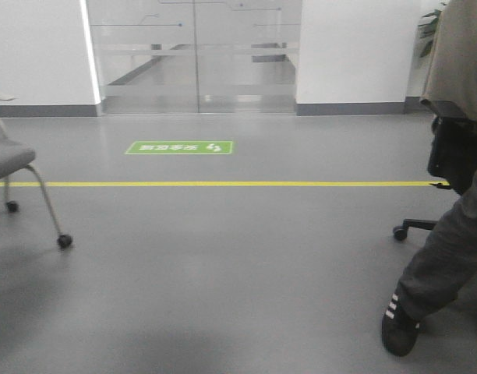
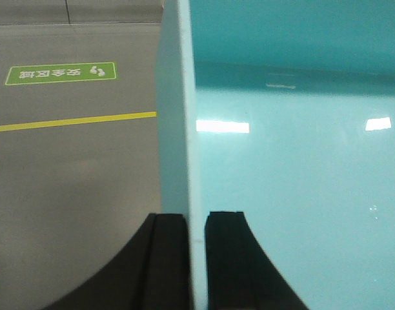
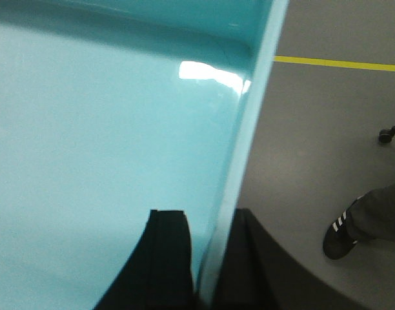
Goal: Fetch blue bin and place on conveyor start
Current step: 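Hold the bin with both grippers while the base turns and drives away, then carry the bin with both grippers up to the grey-topped red table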
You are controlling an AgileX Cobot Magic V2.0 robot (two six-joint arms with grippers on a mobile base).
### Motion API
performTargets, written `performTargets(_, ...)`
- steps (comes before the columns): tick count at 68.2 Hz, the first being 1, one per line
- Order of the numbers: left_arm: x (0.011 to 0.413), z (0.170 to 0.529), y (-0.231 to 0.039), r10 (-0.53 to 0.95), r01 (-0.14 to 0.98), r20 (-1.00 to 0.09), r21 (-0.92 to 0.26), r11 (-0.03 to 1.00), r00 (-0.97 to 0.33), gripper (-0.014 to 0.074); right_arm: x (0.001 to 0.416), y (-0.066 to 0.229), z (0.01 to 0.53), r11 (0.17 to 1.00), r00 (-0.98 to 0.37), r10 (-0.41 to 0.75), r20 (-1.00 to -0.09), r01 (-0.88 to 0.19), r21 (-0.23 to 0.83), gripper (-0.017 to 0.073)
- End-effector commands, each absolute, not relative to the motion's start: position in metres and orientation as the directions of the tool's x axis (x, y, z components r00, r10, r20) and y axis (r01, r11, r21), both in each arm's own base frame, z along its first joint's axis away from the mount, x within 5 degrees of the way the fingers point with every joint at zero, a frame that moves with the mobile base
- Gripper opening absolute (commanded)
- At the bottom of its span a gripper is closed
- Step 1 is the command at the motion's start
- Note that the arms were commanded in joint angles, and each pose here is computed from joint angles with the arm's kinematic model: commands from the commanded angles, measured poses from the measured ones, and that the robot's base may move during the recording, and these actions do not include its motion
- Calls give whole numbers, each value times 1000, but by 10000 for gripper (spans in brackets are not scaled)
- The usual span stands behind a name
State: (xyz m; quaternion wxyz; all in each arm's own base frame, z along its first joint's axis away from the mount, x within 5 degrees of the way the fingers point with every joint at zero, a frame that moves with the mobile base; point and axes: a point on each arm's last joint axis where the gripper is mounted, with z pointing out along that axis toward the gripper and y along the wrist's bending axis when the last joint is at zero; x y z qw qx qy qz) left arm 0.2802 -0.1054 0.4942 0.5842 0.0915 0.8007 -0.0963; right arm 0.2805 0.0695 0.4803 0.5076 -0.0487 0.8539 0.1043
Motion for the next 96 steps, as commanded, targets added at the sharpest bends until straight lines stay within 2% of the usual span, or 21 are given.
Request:
performTargets(1,273,509,-111,-41,308,-975,-108,945,-218,-111,279,74,487,964,-434,29,-901,-226,140,-153)
performTargets(96,273,509,-111,-41,308,-975,-108,945,-218,-111,279,74,488,964,-427,31,-904,-226,140,-153)
